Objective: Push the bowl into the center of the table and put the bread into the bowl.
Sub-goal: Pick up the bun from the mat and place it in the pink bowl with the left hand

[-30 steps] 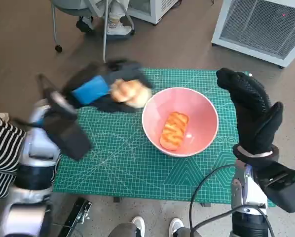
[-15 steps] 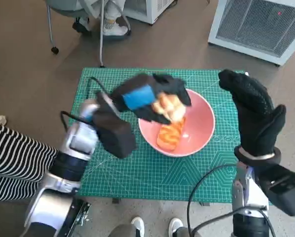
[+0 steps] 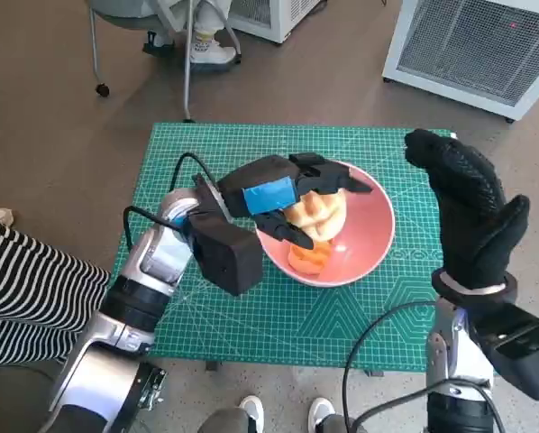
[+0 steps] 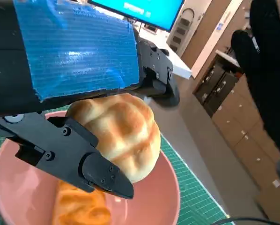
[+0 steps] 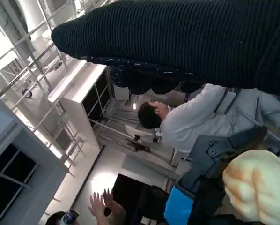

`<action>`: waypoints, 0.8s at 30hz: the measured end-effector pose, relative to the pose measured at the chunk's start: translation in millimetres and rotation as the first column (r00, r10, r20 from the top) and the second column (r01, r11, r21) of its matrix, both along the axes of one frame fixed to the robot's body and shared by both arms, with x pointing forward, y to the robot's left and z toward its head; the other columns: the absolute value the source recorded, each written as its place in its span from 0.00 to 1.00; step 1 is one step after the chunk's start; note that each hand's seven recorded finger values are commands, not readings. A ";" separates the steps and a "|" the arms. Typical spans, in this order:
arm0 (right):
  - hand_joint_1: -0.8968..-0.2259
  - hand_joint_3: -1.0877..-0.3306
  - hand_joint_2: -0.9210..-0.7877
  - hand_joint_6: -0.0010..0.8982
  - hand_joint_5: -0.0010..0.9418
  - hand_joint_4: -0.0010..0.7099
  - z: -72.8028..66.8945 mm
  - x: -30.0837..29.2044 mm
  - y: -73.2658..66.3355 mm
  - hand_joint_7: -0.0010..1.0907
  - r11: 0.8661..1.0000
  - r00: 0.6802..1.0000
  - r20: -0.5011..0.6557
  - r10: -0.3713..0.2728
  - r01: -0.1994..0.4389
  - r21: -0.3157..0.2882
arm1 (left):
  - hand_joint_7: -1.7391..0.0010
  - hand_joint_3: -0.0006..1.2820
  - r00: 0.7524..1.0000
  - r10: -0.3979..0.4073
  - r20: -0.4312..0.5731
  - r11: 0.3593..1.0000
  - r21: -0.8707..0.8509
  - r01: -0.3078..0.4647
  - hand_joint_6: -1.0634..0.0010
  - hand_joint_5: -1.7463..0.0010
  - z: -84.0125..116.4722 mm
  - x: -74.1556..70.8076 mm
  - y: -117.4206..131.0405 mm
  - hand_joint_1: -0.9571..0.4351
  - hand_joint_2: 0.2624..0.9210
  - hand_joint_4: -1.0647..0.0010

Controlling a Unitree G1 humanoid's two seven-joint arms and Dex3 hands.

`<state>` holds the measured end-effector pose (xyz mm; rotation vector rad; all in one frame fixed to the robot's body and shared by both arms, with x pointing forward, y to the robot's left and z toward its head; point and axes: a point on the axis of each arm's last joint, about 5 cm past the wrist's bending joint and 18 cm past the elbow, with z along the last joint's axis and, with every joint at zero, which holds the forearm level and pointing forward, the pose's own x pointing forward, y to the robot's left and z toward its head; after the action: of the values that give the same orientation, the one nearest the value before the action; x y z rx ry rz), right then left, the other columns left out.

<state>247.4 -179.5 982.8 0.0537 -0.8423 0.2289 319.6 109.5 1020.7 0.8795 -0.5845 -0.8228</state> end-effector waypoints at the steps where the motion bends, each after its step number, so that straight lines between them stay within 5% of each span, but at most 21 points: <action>1: 0.28 0.44 0.00 0.11 0.00 0.37 0.0 0.0 -0.1 0.37 1.000 1.000 0.000 0.000 0.000 0.000 | 0.95 0.12 1.000 -0.003 -0.003 1.000 -0.010 0.003 0.96 1.00 0.3 0.3 -0.6 0.17 1.00 1.00; 14: 0.27 0.43 0.00 0.10 0.00 0.37 1.8 1.1 -0.3 0.37 1.000 1.000 0.003 -0.006 0.006 0.002 | 0.96 0.32 0.993 -0.053 -0.107 0.970 -0.243 0.026 0.97 1.00 -3.3 5.7 3.0 0.10 1.00 1.00; 24: 0.29 0.42 0.00 0.10 0.00 0.37 8.0 4.7 -1.0 0.38 1.000 1.000 0.018 -0.011 0.011 -0.002 | 0.95 0.34 0.978 -0.147 -0.150 0.870 -0.490 0.056 0.94 1.00 1.9 8.9 16.3 0.04 1.00 1.00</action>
<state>252.1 -180.5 990.8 0.0453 -0.8602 0.2197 328.6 125.8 1022.6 0.3094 -0.6408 -0.7934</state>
